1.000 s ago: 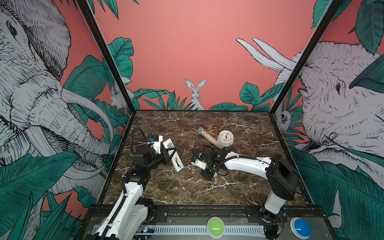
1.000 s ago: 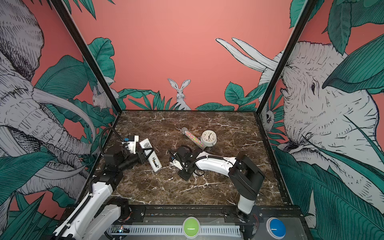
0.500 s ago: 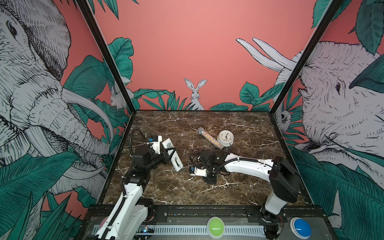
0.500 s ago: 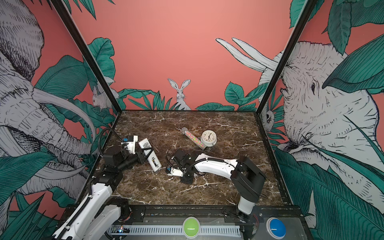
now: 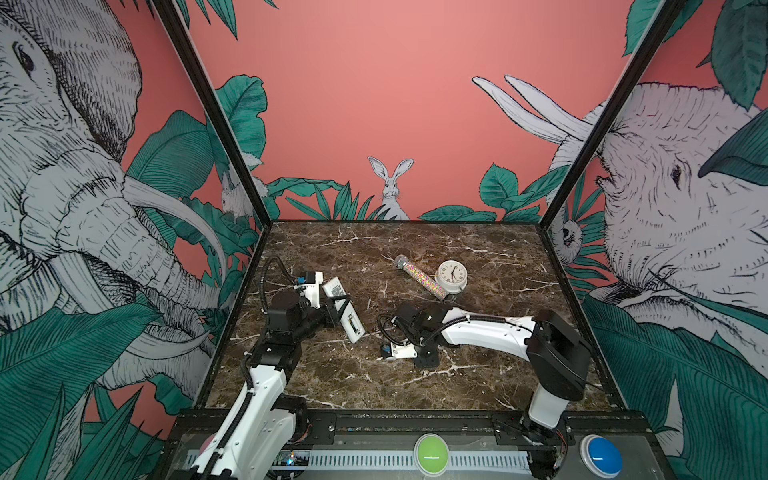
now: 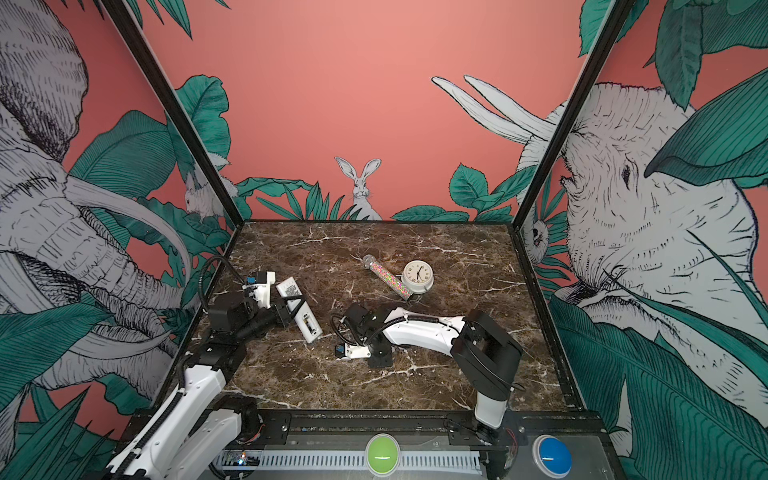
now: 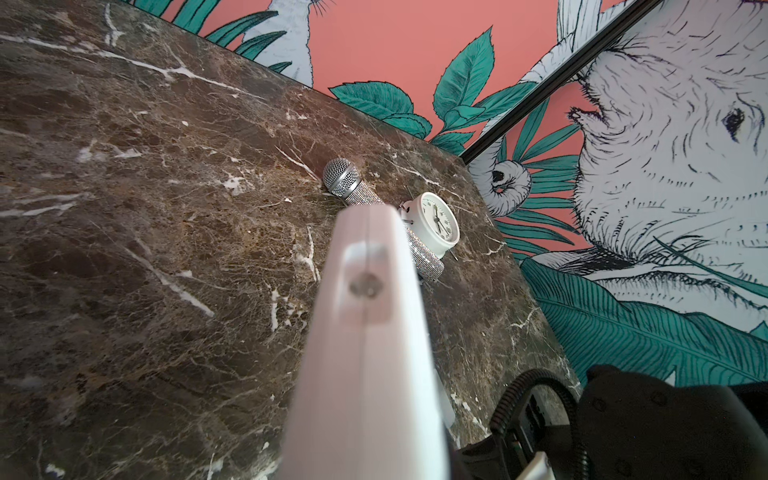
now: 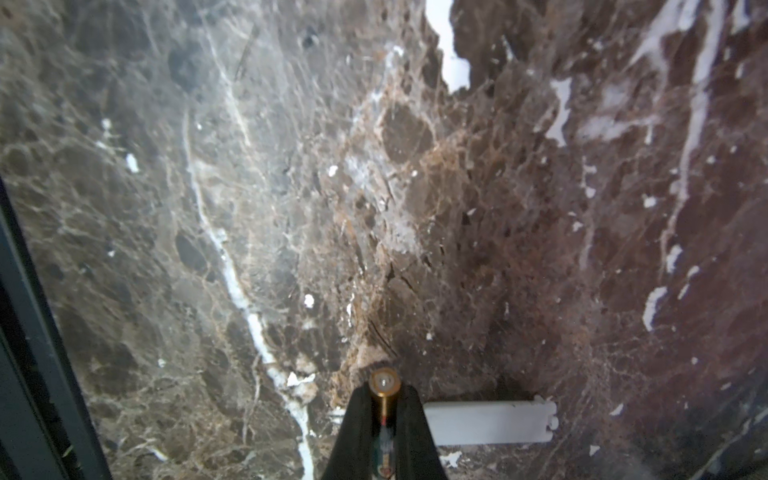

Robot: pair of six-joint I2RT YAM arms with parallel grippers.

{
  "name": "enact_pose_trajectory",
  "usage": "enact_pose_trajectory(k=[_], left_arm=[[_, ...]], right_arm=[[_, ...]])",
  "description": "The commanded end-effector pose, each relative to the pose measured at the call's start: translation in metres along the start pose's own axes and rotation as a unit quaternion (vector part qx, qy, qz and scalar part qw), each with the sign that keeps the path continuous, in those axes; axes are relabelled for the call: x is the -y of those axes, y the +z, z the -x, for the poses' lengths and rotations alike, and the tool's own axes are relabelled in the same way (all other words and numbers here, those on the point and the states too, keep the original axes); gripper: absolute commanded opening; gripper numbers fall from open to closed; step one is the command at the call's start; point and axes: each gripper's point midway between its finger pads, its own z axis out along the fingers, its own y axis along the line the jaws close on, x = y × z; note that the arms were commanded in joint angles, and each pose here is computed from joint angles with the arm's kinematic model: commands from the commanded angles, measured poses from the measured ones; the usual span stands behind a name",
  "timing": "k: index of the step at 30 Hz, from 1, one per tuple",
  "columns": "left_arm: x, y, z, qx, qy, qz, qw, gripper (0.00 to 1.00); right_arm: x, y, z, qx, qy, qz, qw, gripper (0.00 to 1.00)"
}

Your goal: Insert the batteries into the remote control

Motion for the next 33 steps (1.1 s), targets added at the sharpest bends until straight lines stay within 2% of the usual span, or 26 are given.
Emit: enact_pose_trajectory(k=[1, 14, 23, 33], left_arm=[[0.003, -0.001, 0.006, 0.015, 0.012, -0.006, 1.0, 0.0], [-0.002, 0.005, 0.005, 0.011, 0.008, -0.002, 1.0, 0.0], [-0.003, 0.005, 0.006, 0.011, 0.01, 0.001, 1.0, 0.0], [-0.002, 0.005, 0.006, 0.012, 0.012, 0.0, 1.0, 0.0]], right_arm=[[-0.001, 0.004, 0.001, -0.015, -0.031, 0.003, 0.999, 0.0], [-0.004, 0.017, 0.015, 0.005, -0.039, 0.01, 0.999, 0.0], [-0.006, 0.022, 0.015, 0.006, -0.036, 0.015, 0.999, 0.11], [-0.004, 0.018, 0.015, 0.007, -0.032, 0.002, 0.999, 0.28]])
